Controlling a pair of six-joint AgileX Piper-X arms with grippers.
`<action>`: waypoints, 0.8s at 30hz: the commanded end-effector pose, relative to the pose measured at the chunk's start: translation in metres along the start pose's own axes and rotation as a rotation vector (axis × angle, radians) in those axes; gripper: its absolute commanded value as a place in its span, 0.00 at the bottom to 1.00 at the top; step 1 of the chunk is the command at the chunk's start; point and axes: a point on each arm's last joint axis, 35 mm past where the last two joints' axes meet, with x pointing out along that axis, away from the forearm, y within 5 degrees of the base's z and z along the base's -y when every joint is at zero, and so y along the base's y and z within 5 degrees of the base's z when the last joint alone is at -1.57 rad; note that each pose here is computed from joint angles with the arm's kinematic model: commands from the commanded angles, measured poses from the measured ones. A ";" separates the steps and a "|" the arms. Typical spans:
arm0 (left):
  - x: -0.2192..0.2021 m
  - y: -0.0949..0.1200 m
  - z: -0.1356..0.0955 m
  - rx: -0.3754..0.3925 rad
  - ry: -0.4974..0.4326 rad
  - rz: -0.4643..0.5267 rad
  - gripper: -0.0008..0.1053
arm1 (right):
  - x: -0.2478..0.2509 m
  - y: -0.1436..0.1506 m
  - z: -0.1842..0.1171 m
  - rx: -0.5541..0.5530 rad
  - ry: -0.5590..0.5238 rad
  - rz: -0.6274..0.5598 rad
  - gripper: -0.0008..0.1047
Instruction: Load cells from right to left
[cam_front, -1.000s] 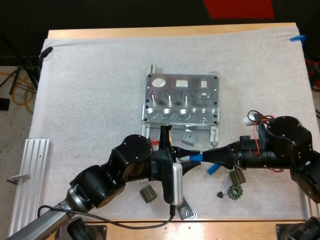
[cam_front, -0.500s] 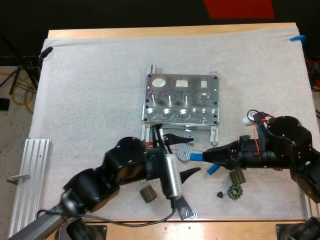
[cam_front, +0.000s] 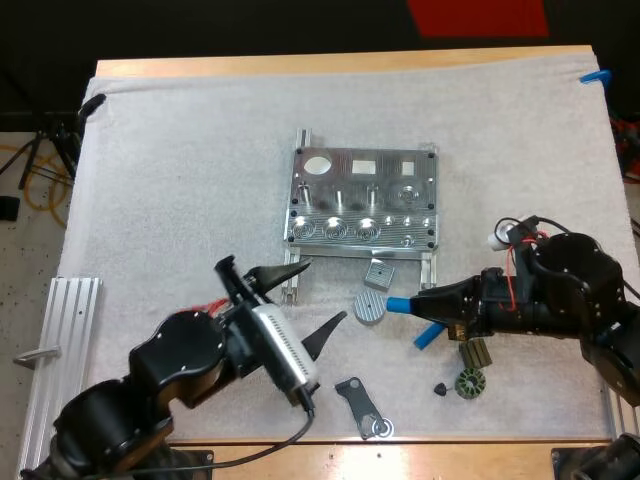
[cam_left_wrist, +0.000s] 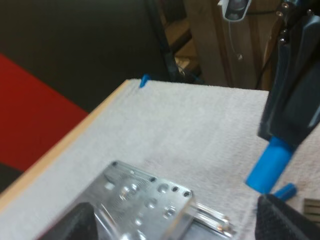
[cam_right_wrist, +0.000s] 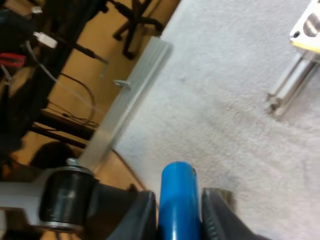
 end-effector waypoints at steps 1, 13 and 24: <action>-0.005 0.000 0.000 -0.058 0.004 0.028 0.62 | -0.003 0.002 0.002 -0.035 0.001 -0.024 0.09; -0.011 0.008 -0.013 -0.227 0.091 0.245 0.62 | -0.021 0.009 0.011 -0.171 0.102 -0.220 0.09; -0.010 0.009 -0.024 -0.355 0.170 0.316 0.62 | -0.009 -0.001 0.035 -0.281 0.278 -0.326 0.09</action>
